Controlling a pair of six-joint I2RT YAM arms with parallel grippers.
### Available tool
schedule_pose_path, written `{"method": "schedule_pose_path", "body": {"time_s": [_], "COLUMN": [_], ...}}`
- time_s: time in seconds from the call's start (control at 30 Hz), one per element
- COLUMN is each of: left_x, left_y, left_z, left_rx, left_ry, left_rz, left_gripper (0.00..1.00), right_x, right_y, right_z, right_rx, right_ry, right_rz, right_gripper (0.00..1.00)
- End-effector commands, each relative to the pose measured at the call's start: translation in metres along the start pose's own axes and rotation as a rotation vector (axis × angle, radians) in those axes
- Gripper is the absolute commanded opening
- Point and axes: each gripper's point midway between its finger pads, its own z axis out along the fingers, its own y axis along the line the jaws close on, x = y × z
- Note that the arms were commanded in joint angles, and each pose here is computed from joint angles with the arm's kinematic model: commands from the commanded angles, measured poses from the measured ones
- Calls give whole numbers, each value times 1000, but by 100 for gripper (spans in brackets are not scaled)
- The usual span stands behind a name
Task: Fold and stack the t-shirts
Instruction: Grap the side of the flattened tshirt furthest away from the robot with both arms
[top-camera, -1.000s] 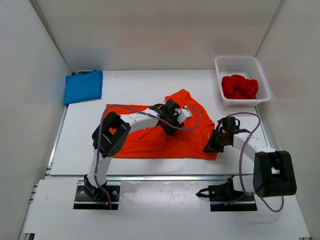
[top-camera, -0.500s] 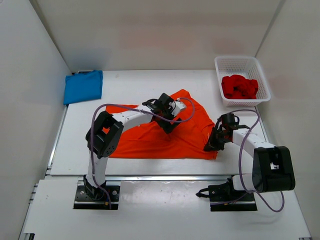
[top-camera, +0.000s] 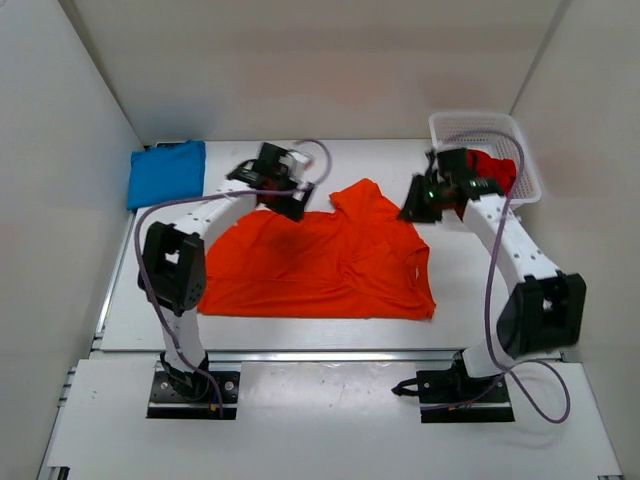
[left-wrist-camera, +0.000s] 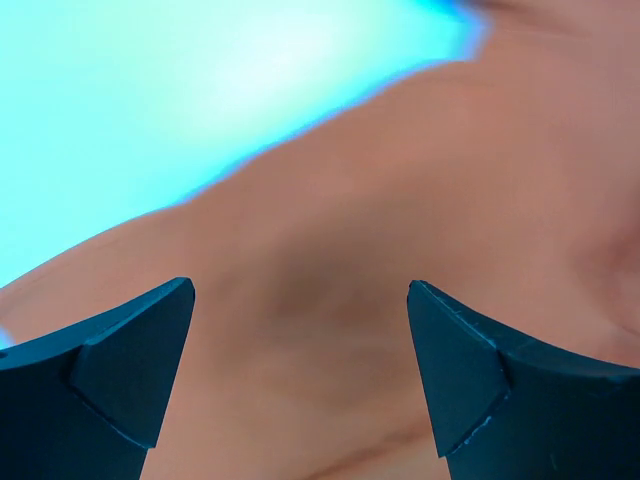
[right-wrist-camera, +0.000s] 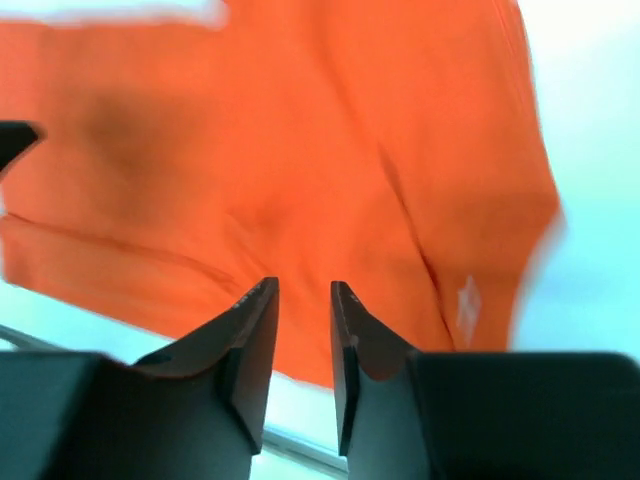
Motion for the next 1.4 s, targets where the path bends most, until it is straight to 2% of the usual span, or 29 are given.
{"method": "schedule_pose_path", "body": {"time_s": [0.0, 0.1, 0.13, 0.17, 0.23, 0.33, 0.4, 0.43, 0.5, 0.63, 0.8, 0.9, 1.07, 1.23, 1.33, 1.37], "left_x": [7, 27, 30, 33, 38, 40, 43, 47, 52, 73, 99, 102, 113, 122, 119, 120], "left_y": [101, 164, 169, 181, 197, 216, 224, 229, 238, 258, 257, 250, 247, 249, 247, 244], "left_z": [-47, -55, -49, -47, -42, -33, -28, -26, -19, -10, 12, 25, 34, 40, 44, 45], "left_rx": [-249, -405, -407, -422, -437, -475, -495, -502, -517, -536, -493, -428, -412, -428, -409, -391], "left_ry": [-45, -29, -17, -12, -7, -16, -18, -7, -3, 31, 107, 127, 160, 188, 188, 200], "left_rz": [-193, -259, -259, -284, -315, -341, -353, -362, -391, -447, -473, -470, -477, -470, -452, -447], "left_gripper": [99, 99, 99, 98, 99, 99, 99, 99, 99, 99, 99, 99, 99, 98, 98, 93], "right_x": [-52, -97, -100, -125, -153, -175, -173, -167, -163, -166, -143, -141, -132, -139, -135, -132], "right_y": [39, 57, 46, 56, 56, 47, 36, 21, 12, 13, 7, 3, -4, -7, -1, 0], "right_z": [16, 52, 81, 80, 118, 162, 184, 196, 205, 222, 248, 255, 271, 267, 264, 263], "right_rx": [-24, -17, 19, 8, 20, 54, 56, 67, 81, 108, 131, 168, 251, 300, 326, 335], "right_ry": [-18, -54, -23, -69, -52, -57, -50, -36, -50, -78, 1, -15, -31, -57, -54, -46], "right_rz": [-109, -107, -80, -70, -31, 2, 48, 96, 90, 0, -25, -71, -171, -197, -275, -290], "right_gripper": [27, 36, 36, 36, 38, 43, 50, 49, 49, 52, 54, 57, 62, 58, 50, 41]}}
